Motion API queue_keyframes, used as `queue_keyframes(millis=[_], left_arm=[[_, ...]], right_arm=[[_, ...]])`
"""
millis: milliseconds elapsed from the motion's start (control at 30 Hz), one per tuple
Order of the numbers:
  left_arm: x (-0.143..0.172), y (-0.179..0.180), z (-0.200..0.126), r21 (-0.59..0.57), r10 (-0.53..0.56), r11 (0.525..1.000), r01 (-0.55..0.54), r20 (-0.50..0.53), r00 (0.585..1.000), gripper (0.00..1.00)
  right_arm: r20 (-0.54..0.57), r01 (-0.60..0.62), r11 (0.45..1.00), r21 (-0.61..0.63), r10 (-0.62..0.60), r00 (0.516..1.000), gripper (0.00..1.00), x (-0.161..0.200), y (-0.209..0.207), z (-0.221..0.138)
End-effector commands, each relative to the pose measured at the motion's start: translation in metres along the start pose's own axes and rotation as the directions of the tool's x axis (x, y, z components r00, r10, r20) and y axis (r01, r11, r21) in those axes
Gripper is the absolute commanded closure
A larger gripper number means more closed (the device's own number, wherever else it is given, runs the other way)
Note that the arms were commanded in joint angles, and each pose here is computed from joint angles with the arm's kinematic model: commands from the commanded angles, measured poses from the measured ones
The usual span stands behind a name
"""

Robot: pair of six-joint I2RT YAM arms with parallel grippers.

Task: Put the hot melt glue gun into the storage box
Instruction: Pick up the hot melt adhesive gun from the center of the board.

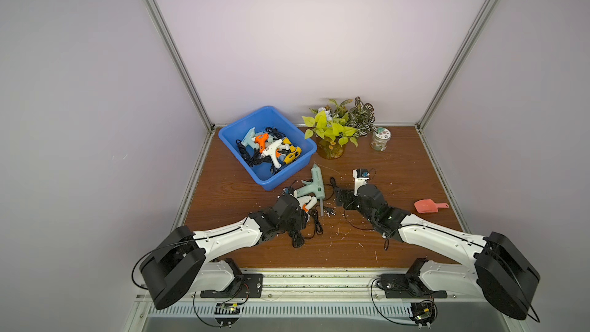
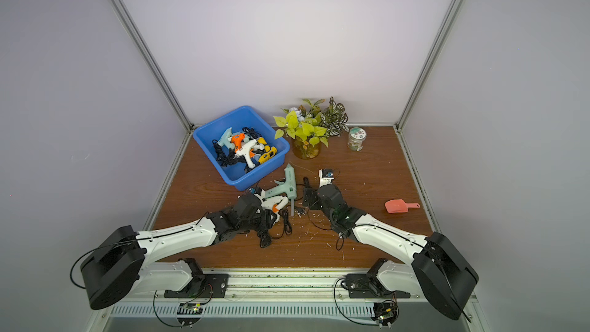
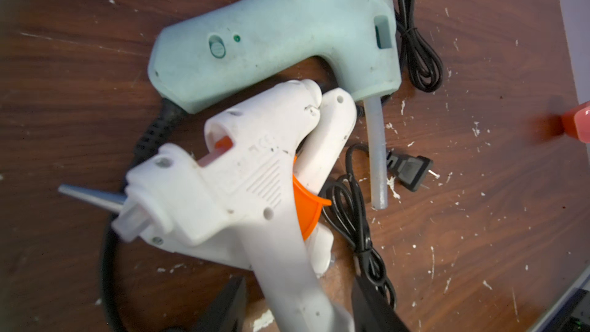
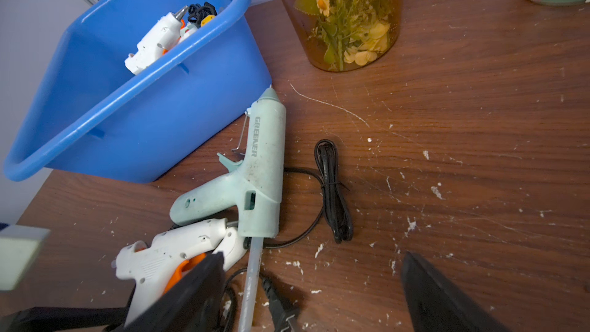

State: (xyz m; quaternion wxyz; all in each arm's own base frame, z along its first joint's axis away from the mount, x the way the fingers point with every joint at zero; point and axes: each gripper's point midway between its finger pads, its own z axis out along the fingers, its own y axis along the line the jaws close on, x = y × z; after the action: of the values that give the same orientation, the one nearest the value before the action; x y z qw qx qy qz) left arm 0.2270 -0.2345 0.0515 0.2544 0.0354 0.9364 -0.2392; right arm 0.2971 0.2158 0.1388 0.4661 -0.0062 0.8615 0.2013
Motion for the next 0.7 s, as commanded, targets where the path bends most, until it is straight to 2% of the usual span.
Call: queue_keyframes(millis=[0,133,333,467,667], left_arm=[[0.0,-0.008,0.004,0.009,0.026,1.0,-0.026,-0.014,1.0,0.41],[0.001,-0.005,0.009,-0.008,0.026,1.0,-0.026,-0.022,0.999,0.41],[-0.001,0.0,0.013,-0.036,0.023,0.999,-0.023,-0.011,1.0,0.52],[-0.007,0.003,0.011,-0.058,0.015,0.998,-0.014,0.021,1.0,0.67],[-0.019,0.003,0.0,-0.067,0.002,0.998,0.003,0.078,0.997,0.98]], right_arm=[[0.04,-0.004,1.0,0.007,0.003,0.999,0.06,-0.012,0.0,-0.005],[0.052,-0.006,1.0,0.007,0.006,0.999,0.06,-0.015,-0.001,-0.007],[0.06,-0.006,1.0,0.009,0.006,0.998,0.05,-0.016,-0.001,-0.008],[0.06,-0.009,1.0,0.012,0.008,0.998,0.05,-0.015,-0.003,-0.009],[0.066,-0.011,1.0,0.015,0.01,0.998,0.05,-0.017,-0.004,-0.01]])
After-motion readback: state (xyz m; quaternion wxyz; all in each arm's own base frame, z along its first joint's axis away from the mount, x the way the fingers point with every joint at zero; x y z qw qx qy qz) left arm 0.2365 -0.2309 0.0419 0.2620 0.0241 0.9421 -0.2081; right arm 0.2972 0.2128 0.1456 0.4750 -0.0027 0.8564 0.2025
